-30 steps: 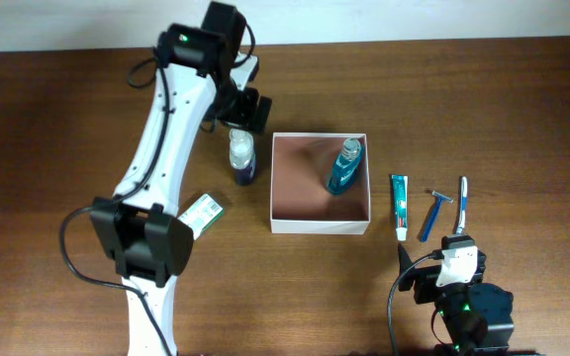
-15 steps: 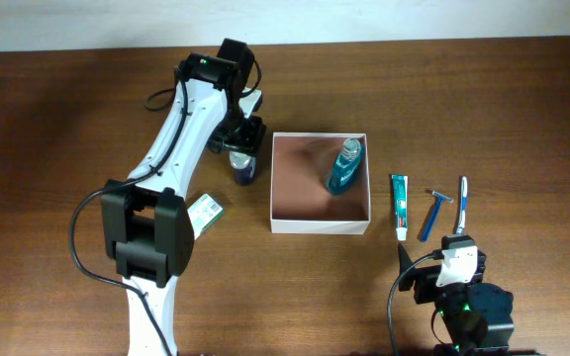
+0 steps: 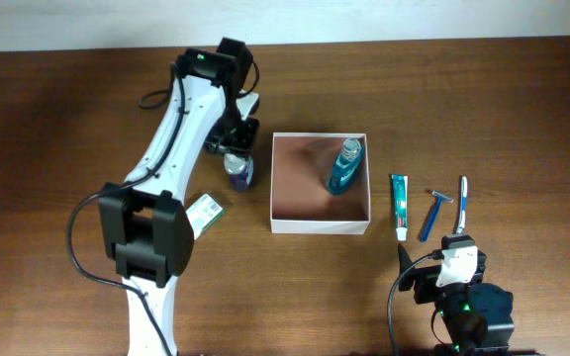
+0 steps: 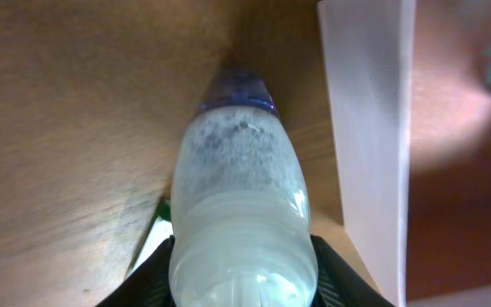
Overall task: Pack container
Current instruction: 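Move the left gripper to the blue-capped spray bottle and grasp it, then carry the spray bottle into the box beside the Listerine, release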
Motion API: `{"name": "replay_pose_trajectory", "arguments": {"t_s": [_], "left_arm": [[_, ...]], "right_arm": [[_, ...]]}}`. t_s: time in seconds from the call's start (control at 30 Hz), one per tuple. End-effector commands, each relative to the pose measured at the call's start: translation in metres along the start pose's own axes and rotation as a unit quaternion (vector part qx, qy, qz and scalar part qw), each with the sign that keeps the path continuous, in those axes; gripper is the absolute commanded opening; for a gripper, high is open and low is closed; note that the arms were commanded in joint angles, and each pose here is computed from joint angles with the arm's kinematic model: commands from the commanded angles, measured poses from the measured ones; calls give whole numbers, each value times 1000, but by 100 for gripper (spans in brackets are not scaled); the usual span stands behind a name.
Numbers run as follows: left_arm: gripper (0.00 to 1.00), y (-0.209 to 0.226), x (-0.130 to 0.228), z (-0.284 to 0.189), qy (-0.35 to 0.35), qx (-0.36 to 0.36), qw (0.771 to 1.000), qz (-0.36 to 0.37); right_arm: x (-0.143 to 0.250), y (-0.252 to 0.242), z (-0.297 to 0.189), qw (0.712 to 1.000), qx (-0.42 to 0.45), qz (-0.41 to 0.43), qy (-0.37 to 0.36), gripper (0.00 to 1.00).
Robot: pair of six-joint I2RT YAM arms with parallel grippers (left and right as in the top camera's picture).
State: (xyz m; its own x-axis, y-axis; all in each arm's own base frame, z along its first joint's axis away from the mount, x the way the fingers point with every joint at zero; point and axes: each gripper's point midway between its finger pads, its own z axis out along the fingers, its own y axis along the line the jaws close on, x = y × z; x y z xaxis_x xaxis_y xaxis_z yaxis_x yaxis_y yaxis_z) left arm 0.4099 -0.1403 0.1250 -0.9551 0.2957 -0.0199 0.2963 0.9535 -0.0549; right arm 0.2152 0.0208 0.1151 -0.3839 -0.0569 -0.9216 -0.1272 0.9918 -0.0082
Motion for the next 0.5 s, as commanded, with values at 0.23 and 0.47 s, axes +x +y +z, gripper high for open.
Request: {"name": "replay_pose_trajectory", "arguments": {"t_s": [0.23,0.47], "left_arm": [[9,-35,11,-164,-185,13,982,36],[9,-94,27,-168,-186,27,978,95]], "right_arm": [[1,-1,1,1000,3,4,-1,99],[1,-1,1,1000,3,4,-1,99]]}}
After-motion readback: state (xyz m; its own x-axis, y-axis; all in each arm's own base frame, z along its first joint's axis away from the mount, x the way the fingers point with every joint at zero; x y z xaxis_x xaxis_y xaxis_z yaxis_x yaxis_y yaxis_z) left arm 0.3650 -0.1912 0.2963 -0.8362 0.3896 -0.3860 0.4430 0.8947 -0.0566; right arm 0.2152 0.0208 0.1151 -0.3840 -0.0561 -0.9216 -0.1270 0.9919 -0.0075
